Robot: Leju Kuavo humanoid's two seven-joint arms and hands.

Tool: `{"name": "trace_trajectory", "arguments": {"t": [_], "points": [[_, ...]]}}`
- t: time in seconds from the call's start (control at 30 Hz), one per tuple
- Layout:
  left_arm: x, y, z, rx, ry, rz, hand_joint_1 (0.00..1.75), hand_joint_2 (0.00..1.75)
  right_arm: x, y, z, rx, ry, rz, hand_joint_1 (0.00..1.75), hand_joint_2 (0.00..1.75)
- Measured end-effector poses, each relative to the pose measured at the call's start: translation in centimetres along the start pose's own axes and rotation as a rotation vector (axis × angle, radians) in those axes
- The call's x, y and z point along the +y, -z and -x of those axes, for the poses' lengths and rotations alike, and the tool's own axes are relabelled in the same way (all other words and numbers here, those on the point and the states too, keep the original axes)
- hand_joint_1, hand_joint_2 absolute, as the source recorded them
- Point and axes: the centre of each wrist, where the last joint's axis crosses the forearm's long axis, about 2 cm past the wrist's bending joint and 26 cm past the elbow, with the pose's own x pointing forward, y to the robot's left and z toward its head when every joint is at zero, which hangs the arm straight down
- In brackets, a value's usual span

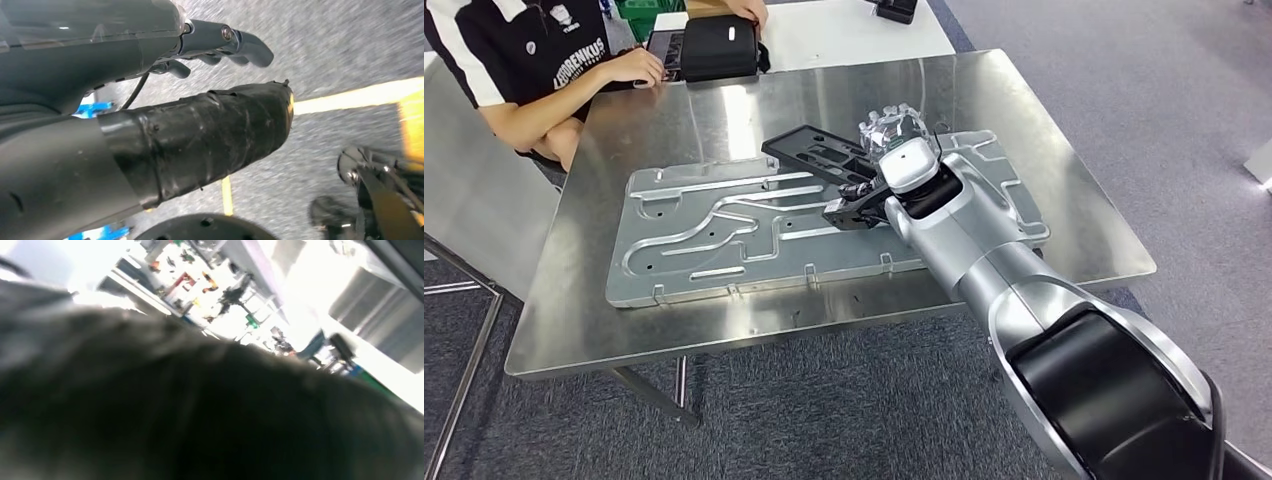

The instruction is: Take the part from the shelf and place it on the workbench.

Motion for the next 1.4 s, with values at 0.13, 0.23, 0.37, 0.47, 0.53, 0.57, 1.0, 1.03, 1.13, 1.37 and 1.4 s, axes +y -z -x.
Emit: {"name": "trace_trajectory", "arguments": {"t": [0.13,0.23,0.37,0.47,0.53,0.57,1.0,1.03,1.13,1.37,1.4], "points": [[0.0,0.0,0.0,0.0,0.0,0.001,0.0,0.0,0.2,0.0,-0.1,-0.001,0.002,-0.004,0.0,0.0],[0.0,0.0,-0.1,-0.003,-0.001,0.0,0.0,0.0,0.1,0.0,0.1,0.003,0.002,-0.002,0.0,0.0],[0.1,0.0,-0.1,-0.003,-0.001,-0.001,0.0,0.0,0.2,0.0,0.7,0.019,0.002,-0.005,0.0,0.0],[0.1,0.0,-0.2,-0.001,0.045,-0.007,0.0,0.0,0.5,0.0,1.5,0.035,-0.003,-0.008,0.0,0.0],[0.1,0.0,-0.3,0.0,0.062,-0.011,0.0,0.0,0.7,0.0,1.9,0.04,-0.009,-0.009,0.0,0.0],[0.1,0.0,-0.3,0.001,0.059,-0.012,0.0,0.0,0.8,0.0,2.0,0.041,-0.011,-0.011,0.0,0.0],[0.2,0.0,0.3,0.021,0.017,-0.02,0.0,0.0,-4.6,-1.7,10.8,0.15,-0.082,-0.011,0.0,0.0],[0.2,0.0,0.4,0.02,0.011,-0.02,0.0,0.0,-5.0,-2.0,11.7,0.163,-0.084,-0.006,0.0,0.0],[0.3,0.0,0.4,0.009,-0.003,-0.021,0.0,0.0,-5.7,-2.8,14.2,0.205,-0.084,0.0,0.0,0.0],[0.4,0.1,0.2,0.012,-0.023,-0.036,0.0,0.0,-7.8,-4.9,19.1,0.297,-0.094,0.026,0.0,0.0],[0.4,0.1,0.1,0.011,-0.024,-0.037,0.0,0.0,-8.0,-5.2,19.6,0.308,-0.094,0.025,0.0,0.0]]}}
